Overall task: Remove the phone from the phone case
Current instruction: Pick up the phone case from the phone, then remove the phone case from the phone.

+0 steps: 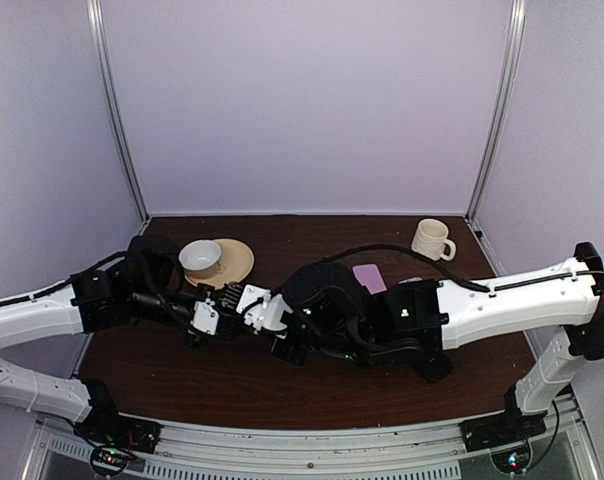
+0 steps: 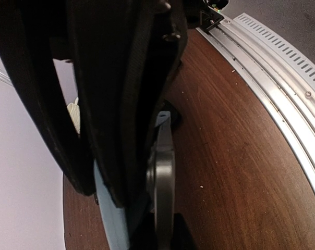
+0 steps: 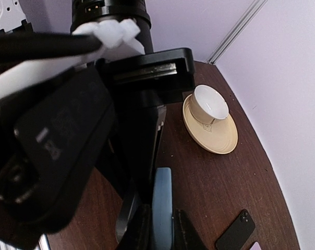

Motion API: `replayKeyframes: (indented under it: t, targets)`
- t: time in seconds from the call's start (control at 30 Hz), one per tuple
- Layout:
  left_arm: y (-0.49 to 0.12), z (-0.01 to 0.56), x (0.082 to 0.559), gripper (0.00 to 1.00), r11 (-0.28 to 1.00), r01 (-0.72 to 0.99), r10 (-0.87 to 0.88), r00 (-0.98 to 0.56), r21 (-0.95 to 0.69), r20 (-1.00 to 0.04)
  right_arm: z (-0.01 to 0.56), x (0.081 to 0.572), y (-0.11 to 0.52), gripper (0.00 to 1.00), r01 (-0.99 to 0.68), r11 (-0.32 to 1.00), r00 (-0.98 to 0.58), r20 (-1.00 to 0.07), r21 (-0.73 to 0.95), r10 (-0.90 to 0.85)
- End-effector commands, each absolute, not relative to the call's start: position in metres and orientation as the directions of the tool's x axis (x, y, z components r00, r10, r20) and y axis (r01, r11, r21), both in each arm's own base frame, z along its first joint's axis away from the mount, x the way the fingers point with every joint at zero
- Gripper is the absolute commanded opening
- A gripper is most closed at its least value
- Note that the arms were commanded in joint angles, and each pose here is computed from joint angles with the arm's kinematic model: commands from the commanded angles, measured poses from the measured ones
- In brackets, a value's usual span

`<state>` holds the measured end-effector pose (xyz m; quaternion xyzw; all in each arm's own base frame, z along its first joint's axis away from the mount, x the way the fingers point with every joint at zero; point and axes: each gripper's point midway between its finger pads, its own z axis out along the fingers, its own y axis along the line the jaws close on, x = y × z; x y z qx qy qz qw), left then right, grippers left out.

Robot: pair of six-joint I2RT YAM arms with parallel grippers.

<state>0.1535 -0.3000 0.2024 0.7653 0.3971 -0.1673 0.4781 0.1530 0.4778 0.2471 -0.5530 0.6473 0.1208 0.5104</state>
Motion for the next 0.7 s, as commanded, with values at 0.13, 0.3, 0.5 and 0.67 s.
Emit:
replayKeyframes:
  t: [0.13, 0.3, 0.5, 0.67]
  targets:
    - [-0.313, 0.267, 0.153, 0.0, -0.121, 0.649, 0.281, 0.748, 0.751, -0.601, 0.217, 0.155, 0.454, 0.0, -0.837, 0.341, 0.09, -0.723, -0.428, -0.685]
    - [-0.312, 0.267, 0.158, 0.0, -0.105, 0.645, 0.305, 0.745, 0.757, -0.593, 0.221, 0.155, 0.45, 0.0, -0.835, 0.355, 0.084, -0.735, -0.42, -0.673]
    - [-0.309, 0.266, 0.165, 0.0, -0.086, 0.634, 0.348, 0.742, 0.768, -0.573, 0.218, 0.154, 0.439, 0.0, -0.83, 0.374, 0.065, -0.739, -0.412, -0.671]
    - [-0.305, 0.268, 0.172, 0.0, -0.068, 0.617, 0.381, 0.742, 0.784, -0.551, 0.215, 0.155, 0.429, 0.0, -0.826, 0.396, 0.042, -0.744, -0.402, -0.667]
